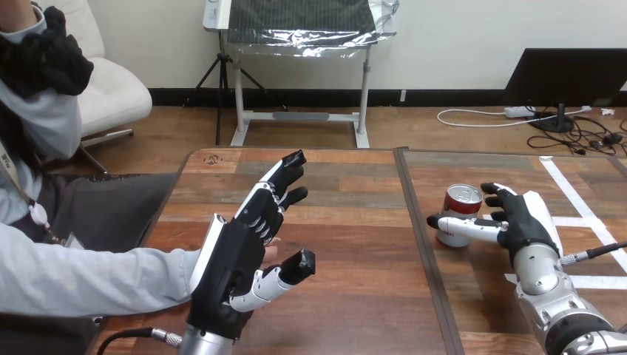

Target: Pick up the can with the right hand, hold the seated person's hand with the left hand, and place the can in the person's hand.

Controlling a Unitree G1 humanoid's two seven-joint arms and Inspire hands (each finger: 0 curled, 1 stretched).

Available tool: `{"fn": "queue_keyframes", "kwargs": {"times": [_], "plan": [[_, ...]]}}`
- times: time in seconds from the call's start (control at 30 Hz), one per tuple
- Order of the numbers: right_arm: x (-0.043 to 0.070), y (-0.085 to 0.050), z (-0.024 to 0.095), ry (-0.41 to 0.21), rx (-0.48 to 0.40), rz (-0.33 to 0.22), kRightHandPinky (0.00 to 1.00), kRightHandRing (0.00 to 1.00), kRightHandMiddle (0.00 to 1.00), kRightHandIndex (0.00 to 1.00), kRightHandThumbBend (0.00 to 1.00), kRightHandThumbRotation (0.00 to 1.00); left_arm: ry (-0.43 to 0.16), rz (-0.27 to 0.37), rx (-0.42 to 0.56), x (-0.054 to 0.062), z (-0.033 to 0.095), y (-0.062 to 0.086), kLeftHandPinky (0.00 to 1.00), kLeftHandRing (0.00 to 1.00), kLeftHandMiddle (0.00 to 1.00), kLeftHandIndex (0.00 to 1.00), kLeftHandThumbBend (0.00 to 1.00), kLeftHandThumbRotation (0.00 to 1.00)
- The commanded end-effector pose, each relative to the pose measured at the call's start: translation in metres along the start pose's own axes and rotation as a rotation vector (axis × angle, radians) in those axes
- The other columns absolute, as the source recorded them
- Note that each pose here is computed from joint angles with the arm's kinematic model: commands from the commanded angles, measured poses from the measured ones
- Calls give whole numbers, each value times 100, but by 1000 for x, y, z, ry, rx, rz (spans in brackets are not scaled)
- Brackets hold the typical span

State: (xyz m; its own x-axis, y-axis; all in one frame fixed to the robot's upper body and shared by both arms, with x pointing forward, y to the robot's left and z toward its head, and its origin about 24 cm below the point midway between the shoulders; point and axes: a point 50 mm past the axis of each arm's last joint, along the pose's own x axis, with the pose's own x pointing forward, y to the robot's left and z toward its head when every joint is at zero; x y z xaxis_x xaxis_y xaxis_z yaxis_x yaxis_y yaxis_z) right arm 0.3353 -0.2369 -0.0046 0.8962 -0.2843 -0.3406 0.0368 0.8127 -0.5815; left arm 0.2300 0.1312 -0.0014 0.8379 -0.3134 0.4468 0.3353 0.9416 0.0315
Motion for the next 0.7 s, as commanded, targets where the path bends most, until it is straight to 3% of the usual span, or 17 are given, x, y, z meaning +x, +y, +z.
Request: {"fn": "queue_keyframes", "kwargs": {"times": [0.0,0.67], "plan": [[8,-8,42,-102,6,-32,82,88,89,90,100,31,-70,-11,11,14,8,-2,88,94,95,89,100,62],[9,-9,46,-95,-25,-29,82,87,88,90,100,31,-72,3,8,13,8,-6,87,94,94,88,100,61]]}}
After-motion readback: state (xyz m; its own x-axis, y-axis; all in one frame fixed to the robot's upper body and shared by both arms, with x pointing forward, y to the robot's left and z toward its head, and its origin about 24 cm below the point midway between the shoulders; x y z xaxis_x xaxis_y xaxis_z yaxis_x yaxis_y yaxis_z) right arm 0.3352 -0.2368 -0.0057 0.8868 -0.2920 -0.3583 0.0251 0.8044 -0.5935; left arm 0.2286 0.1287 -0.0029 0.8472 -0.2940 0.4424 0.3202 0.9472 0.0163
